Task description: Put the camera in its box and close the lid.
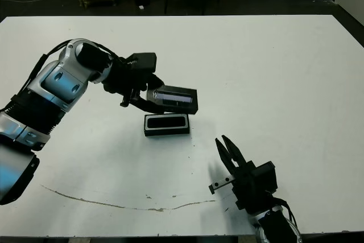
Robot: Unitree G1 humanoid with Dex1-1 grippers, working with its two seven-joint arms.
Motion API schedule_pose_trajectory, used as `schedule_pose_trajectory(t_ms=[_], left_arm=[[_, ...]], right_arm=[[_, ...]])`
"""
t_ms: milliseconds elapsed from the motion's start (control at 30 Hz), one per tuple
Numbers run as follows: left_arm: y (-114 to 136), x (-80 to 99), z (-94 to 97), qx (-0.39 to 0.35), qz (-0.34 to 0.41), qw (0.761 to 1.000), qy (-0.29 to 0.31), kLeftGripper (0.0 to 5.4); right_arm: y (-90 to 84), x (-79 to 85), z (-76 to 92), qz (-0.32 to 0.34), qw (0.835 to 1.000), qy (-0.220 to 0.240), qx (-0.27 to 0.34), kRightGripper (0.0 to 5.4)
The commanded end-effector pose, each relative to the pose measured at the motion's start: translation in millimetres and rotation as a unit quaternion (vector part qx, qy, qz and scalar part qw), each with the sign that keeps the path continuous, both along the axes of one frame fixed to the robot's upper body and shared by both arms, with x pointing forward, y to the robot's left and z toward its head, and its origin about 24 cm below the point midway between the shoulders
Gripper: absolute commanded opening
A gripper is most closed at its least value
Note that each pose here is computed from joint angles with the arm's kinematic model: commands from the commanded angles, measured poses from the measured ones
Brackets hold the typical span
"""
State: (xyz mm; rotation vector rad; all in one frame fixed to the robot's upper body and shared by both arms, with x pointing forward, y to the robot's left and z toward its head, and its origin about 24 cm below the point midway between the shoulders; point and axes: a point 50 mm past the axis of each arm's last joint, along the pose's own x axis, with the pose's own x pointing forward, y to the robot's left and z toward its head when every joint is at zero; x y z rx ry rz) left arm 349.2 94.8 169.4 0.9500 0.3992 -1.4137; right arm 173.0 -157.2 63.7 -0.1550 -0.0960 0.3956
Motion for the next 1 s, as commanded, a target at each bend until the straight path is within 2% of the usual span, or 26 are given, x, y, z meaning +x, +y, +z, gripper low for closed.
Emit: schedule_pose_trajectory(t_ms=[33, 433, 1000], left_arm=[[2, -1.1, -11.9, 0.024, 0.008, 0.999, 0.031, 2.36], [1, -3.5, -33.2, 0.025, 0.023, 0.994, 0.101, 2.36], [1, -2.5, -36.8, 0.034, 0.033, 0.994, 0.1, 2.36]], right_arm=[[-0.2, -1.2, -5.3, -0.004, 1.0, 0.015, -0.005, 0.0], [-0.4, -2.7, -7.4, -0.002, 1.0, 0.02, 0.003, 0.0], [1.1, -4.4, -8.2, -0.001, 1.0, 0.027, 0.009, 0.0]])
